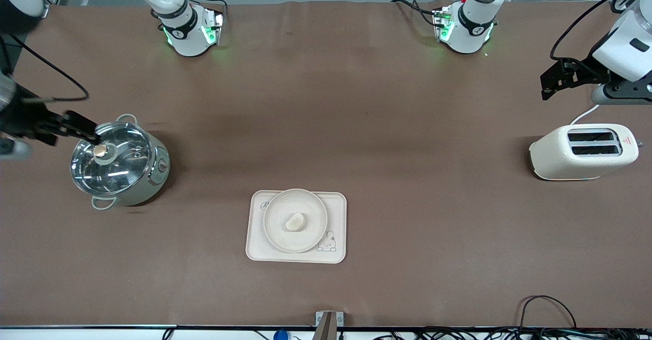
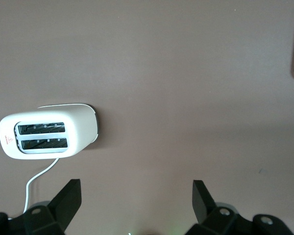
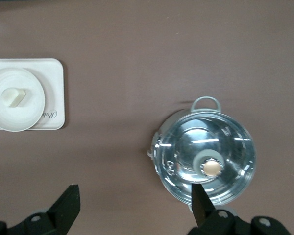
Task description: Place bun in plate and plate on tray
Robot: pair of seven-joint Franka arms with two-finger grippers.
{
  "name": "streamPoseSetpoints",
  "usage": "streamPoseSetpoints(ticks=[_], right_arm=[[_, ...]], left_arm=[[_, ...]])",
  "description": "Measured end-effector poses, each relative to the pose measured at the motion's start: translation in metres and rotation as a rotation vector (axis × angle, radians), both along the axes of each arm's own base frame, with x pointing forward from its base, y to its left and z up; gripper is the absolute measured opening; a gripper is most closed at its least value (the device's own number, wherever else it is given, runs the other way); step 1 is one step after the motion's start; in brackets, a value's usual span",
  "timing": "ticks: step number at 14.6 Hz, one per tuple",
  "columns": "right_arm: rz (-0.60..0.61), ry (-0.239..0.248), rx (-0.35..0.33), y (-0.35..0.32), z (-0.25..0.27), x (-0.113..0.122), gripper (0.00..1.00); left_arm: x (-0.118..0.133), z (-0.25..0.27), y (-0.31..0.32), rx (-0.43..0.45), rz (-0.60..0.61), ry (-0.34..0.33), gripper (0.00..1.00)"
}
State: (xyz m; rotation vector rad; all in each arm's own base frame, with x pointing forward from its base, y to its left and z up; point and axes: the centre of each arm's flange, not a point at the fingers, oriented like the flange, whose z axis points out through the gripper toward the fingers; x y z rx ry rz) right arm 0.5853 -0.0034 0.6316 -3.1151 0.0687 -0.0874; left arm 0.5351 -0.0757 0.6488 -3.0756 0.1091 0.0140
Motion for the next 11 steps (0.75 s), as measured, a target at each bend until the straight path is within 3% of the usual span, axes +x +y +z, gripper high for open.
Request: streamPoseSetpoints(ticks=[5,11], right_arm=[[-0.038,0.000,-0.036,-0.036,0.037,-0.034,1.00],[-0.015,0.008,-0.053,-0.024,0.042,-0.041,1.00]], left_arm=[[-0.001,0.004,-0.004,-0.001,-0.008,-0.009,1.00],[-0.002,0.004,-0.010,-0.019,-0.015,-0.006,1.00]])
